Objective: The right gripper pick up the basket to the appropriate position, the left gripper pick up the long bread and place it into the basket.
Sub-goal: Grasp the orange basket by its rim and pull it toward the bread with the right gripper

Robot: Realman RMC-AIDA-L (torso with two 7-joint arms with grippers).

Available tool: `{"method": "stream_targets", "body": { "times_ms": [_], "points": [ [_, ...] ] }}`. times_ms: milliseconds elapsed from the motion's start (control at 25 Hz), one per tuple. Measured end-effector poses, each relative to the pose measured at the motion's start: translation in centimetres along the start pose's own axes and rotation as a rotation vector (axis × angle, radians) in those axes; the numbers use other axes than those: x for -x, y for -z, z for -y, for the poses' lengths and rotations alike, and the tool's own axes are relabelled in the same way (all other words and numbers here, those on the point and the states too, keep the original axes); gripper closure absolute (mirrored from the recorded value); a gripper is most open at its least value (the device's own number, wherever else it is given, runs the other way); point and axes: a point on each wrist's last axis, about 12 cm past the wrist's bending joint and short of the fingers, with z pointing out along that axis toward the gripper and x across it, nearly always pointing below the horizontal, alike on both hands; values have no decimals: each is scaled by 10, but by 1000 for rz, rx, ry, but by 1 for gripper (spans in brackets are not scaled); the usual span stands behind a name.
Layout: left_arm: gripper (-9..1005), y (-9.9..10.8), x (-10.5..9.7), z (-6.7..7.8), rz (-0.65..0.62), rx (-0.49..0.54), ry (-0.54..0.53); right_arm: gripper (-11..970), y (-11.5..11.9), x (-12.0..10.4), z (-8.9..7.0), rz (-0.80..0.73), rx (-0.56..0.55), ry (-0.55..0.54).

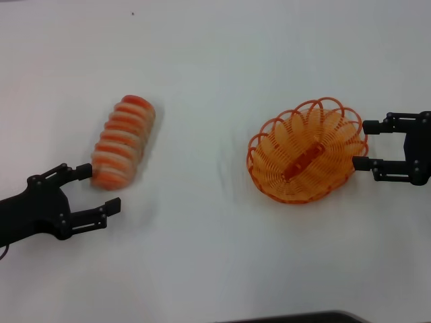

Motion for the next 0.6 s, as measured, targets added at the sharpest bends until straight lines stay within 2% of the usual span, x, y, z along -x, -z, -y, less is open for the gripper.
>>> {"method": "stream_targets", "body": {
  "times_ms": [440, 600],
  "points": [
    [62, 0, 2, 0, 11, -1, -1, 239, 1, 0, 1, 7, -17, -24],
    [62, 1, 3, -1, 15, 4, -1, 239, 3, 13, 11, 11, -15, -184]
  ]
}}
